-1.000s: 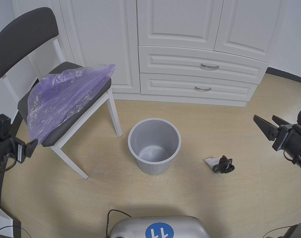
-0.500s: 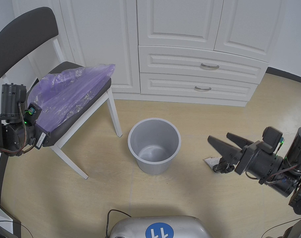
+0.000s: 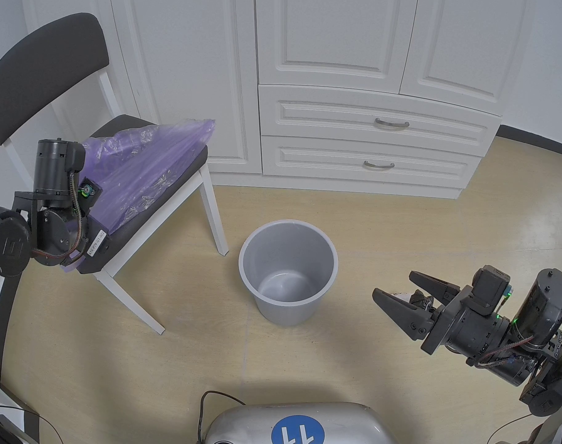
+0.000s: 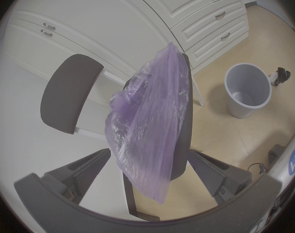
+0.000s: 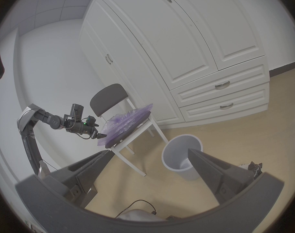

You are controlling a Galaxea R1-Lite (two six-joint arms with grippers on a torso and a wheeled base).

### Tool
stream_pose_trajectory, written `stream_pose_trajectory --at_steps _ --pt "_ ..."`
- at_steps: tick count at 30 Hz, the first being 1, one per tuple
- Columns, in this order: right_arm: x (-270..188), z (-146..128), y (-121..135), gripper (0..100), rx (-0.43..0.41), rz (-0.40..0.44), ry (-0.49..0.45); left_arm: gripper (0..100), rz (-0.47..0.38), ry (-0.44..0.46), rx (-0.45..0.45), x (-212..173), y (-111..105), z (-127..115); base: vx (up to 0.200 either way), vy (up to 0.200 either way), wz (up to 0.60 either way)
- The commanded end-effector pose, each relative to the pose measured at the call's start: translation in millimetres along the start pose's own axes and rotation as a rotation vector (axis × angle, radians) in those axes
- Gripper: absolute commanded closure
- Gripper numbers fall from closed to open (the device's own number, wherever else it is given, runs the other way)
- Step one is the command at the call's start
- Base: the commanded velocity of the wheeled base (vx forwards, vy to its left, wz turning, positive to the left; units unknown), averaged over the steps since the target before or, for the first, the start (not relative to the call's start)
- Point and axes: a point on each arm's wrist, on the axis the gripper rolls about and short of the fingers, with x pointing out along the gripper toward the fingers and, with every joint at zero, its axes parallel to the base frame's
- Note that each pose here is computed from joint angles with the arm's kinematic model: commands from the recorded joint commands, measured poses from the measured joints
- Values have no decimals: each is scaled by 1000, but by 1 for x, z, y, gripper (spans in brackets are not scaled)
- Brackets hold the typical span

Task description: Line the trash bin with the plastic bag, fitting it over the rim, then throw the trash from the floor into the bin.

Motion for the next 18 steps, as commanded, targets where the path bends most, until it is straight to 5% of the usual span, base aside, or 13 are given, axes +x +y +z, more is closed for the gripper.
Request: stream_pose_trajectory --at_steps 1,18 --pt "0 -3 0 0 -2 2 14 0 -20 21 25 15 -13 5 0 0 0" --pt "0 -1 -1 0 -2 -4 4 0 -1 62 28 36 -10 5 0 0 0"
